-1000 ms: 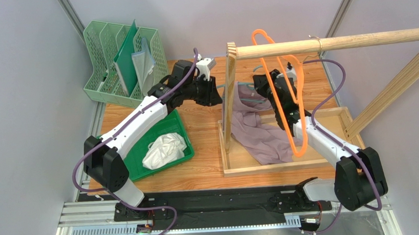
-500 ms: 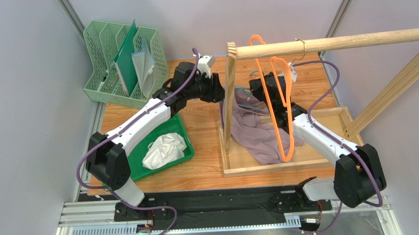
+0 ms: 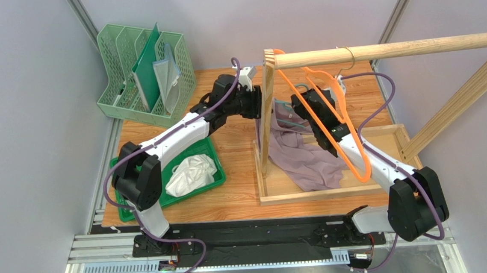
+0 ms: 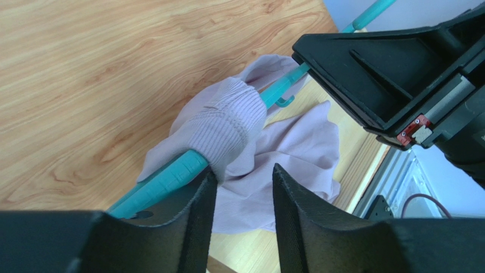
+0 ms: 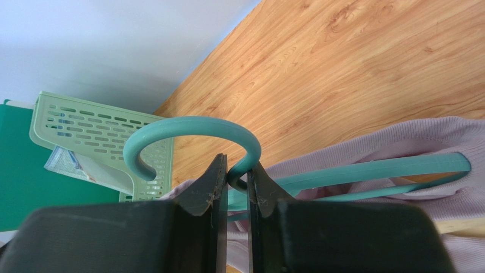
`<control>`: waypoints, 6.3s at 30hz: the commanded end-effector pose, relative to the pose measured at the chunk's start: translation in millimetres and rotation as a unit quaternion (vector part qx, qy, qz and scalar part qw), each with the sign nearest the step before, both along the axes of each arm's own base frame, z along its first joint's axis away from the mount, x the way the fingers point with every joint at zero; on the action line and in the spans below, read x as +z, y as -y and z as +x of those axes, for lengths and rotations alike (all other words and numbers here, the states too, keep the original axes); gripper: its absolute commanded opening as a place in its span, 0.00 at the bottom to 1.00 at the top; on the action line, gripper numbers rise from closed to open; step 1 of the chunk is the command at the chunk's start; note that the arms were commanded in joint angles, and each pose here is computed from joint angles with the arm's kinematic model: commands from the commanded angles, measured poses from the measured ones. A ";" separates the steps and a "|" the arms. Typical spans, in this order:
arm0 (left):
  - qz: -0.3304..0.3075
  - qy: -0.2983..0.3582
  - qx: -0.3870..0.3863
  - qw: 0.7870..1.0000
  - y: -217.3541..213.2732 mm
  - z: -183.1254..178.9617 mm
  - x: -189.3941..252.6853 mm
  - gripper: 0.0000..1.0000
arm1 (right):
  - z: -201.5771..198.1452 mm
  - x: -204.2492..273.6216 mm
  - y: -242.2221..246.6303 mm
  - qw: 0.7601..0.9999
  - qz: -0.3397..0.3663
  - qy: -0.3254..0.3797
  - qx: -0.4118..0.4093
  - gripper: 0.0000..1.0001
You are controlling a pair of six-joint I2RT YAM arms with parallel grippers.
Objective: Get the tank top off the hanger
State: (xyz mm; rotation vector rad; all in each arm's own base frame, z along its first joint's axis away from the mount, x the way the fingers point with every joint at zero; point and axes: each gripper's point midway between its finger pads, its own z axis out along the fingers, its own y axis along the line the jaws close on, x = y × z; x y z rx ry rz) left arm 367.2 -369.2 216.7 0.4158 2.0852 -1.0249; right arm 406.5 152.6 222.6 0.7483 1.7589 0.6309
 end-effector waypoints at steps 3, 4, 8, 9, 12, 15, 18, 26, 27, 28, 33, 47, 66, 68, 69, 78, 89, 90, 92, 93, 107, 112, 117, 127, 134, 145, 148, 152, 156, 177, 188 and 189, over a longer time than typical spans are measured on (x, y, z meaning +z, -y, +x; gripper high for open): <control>-0.029 0.020 -0.001 0.999 14.3 13.7 21.5 0.32 | -6.0 17.4 0.6 0.999 0.027 0.031 -0.007 0.00; -0.029 0.021 0.000 0.999 14.0 14.2 23.3 0.29 | -7.2 14.7 1.5 0.999 0.027 0.029 -0.007 0.00; -0.020 0.020 0.019 0.999 9.9 19.2 21.8 0.15 | -13.3 13.2 3.1 0.999 0.033 0.028 -0.007 0.00; -0.022 0.023 0.021 0.999 10.1 20.3 24.5 0.13 | -15.0 15.3 5.0 0.999 0.036 0.031 -0.010 0.00; -0.020 0.017 0.021 0.999 10.6 20.3 20.8 0.10 | -20.0 9.9 7.1 0.999 0.040 0.027 -0.011 0.00; -0.022 0.010 0.019 1.000 12.8 19.6 15.2 0.03 | -24.0 8.6 7.8 0.999 0.046 0.025 -0.011 0.00; -0.029 0.005 0.020 0.999 12.9 17.5 17.4 0.00 | -26.8 9.1 7.3 0.998 0.050 0.022 -0.008 0.00; 0.002 0.024 0.125 0.992 -39.1 10.3 47.2 0.00 | -42.9 -3.3 23.0 1.000 0.010 0.003 -0.020 0.00; 0.002 0.031 0.134 0.990 -46.4 9.6 55.5 0.00 | -47.1 -1.4 25.2 1.000 0.005 0.004 -0.018 0.00; 0.010 0.034 0.140 0.990 -51.1 9.2 55.9 0.00 | -49.8 -2.0 25.4 1.000 0.004 0.005 -0.014 0.00; 0.032 0.033 0.193 0.980 -87.2 7.5 50.5 0.00 | -65.6 -2.2 32.4 1.000 0.002 0.009 -0.009 0.00; 0.015 0.035 0.142 0.989 -101.2 -27.8 26.8 0.00 | -59.1 -1.1 55.9 0.997 0.055 0.009 -0.044 0.00; -0.006 -0.015 0.154 0.988 -107.9 -30.7 -5.3 0.00 | -66.6 48.1 41.2 0.987 0.155 0.036 -0.022 0.00; -0.010 -0.023 0.134 0.991 -97.0 -25.0 -8.5 0.00 | -63.7 49.8 37.4 0.985 0.169 0.036 -0.015 0.00; -0.021 -0.031 0.107 0.994 -87.0 -27.7 -7.0 0.00 | -62.4 48.8 33.9 0.984 0.175 0.033 -0.010 0.00; -0.084 -0.092 0.039 0.991 -40.9 -16.4 -16.5 0.00 | -43.7 52.9 -6.5 0.957 0.282 0.030 0.059 0.00; -0.080 -0.145 0.019 0.986 -19.9 -1.5 -44.5 0.00 | -68.9 98.5 -13.6 0.926 0.344 0.103 0.118 0.00; -0.079 -0.147 0.019 0.986 -19.1 -0.6 -46.1 0.00 | -71.2 99.6 -14.3 0.924 0.347 0.103 0.121 0.00; -0.074 -0.150 0.021 0.986 -17.7 3.4 -51.8 0.00 | -77.5 104.4 -14.7 0.917 0.364 0.102 0.127 0.00; -0.067 -0.151 0.023 0.986 -18.3 4.4 -54.8 0.00 | -80.1 104.6 -14.2 0.916 0.366 0.102 0.128 0.00; -0.035 -0.132 0.040 0.990 -30.3 17.0 -46.9 0.00 | -116.3 96.5 9.6 0.954 0.276 0.067 0.093 0.00; -0.027 -0.129 0.043 0.990 -35.3 15.2 -45.1 0.00 | -127.4 103.7 17.8 0.962 0.245 0.083 0.091 0.00; -0.047 -0.133 -0.001 0.990 -20.6 -0.3 -37.3 0.00 | -123.7 97.9 35.3 0.977 0.188 0.091 0.053 0.00; -0.023 -0.106 0.019 0.994 -29.5 -23.9 -25.0 0.27 | -131.8 91.9 88.5 0.994 0.046 0.089 -0.047 0.00; -0.039 -0.069 0.053 0.995 -66.9 -33.1 -0.1 0.56 | -132.6 92.5 108.4 0.993 -0.021 0.081 -0.081 0.00; -0.052 0.043 0.003 0.998 -111.6 -48.1 61.2 0.66 | -111.2 77.2 99.8 0.993 -0.113 0.017 -0.043 0.00; -0.061 0.050 -0.067 0.995 -93.7 -47.8 76.2 0.66 | -107.5 74.8 97.0 0.991 -0.126 0.002 -0.031 0.00; -0.088 0.056 -0.143 0.984 -61.6 -50.7 88.3 0.65 | -100.1 62.0 96.0 0.991 -0.130 -0.032 -0.025 0.00; -0.071 0.083 -0.215 0.971 -18.9 -55.5 82.0 0.65 | -94.6 52.2 95.9 0.990 -0.123 -0.065 -0.026 0.00; -0.074 0.058 -0.378 0.921 45.9 -90.0 38.3 0.64 | -73.2 19.5 80.3 0.986 -0.102 -0.129 0.028 0.00; -0.048 0.043 -0.380 0.923 49.4 -99.0 22.6 0.51 | -81.4 30.9 67.8 0.988 -0.074 -0.119 0.059 0.00; -0.046 0.041 -0.378 0.924 49.6 -99.0 21.8 0.48 | -82.2 32.3 67.4 0.989 -0.073 -0.116 0.062 0.00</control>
